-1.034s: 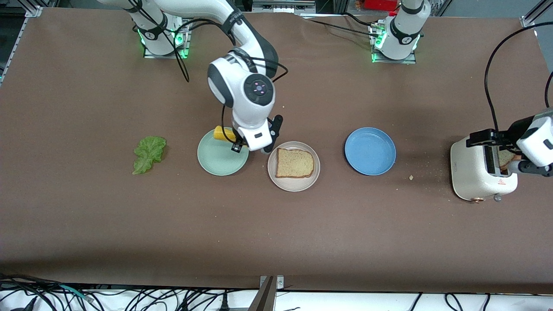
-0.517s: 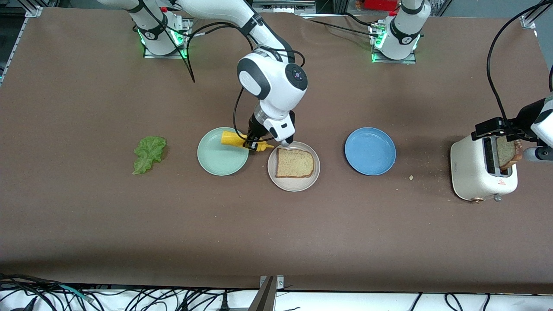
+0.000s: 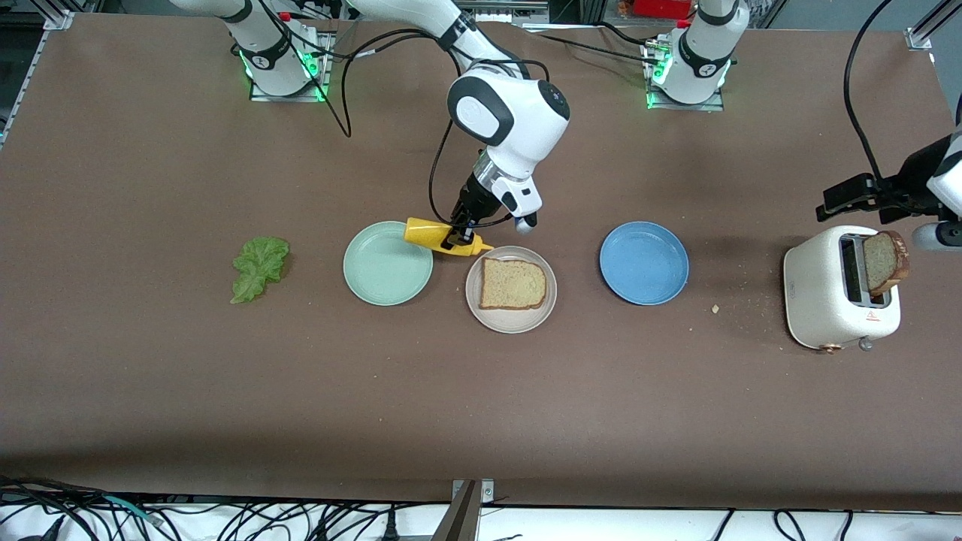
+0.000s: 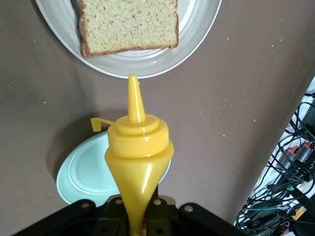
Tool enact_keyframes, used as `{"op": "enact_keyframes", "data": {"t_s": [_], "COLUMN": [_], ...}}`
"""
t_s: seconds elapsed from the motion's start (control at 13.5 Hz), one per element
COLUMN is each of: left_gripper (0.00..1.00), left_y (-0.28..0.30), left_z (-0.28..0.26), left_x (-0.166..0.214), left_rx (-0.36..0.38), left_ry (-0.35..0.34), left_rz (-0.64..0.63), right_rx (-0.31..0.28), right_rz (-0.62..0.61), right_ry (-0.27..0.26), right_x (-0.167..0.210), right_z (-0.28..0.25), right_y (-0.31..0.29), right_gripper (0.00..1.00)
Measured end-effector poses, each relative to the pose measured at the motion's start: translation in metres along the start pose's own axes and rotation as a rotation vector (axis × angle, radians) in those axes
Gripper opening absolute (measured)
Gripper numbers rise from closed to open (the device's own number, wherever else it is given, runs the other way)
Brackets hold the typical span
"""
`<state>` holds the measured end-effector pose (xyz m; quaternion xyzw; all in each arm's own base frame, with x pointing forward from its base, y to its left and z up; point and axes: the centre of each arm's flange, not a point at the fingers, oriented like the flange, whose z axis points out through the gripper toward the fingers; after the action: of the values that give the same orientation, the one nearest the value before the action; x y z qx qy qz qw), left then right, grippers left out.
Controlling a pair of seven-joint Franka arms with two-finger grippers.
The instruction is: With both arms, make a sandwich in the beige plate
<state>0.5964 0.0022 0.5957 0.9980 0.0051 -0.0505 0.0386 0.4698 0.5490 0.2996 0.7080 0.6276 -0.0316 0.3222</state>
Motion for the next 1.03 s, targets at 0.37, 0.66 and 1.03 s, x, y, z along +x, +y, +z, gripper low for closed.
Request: {"op": "enact_keyframes", "data": {"t_s": [0.37,0.66,1.03], "left_gripper": [1.0,1.0,1.0], "left_y": [0.003,0.002,0.0], "left_z": [0.009,0.013,0.006], "left_x": [-0.011,-0.03,-0.038], "left_rx": [-0.002,-0.006,0.016], "left_ry": [-0.028,-0.01,0.032], "left_rz": [0.001,-0.001,0.0], "right_rx": [0.198,0.483,0.719], "right_rz": [0.145,0.284,0.283], "right_ry": [0.061,0.221,0.472], "right_x": [-0.023,-0.094,-0.16], "right_z": [0.011,0.025,0.075], "right_y": [0.033,0.109,0.169], "right_gripper": [0.08,0.08,0.08]}}
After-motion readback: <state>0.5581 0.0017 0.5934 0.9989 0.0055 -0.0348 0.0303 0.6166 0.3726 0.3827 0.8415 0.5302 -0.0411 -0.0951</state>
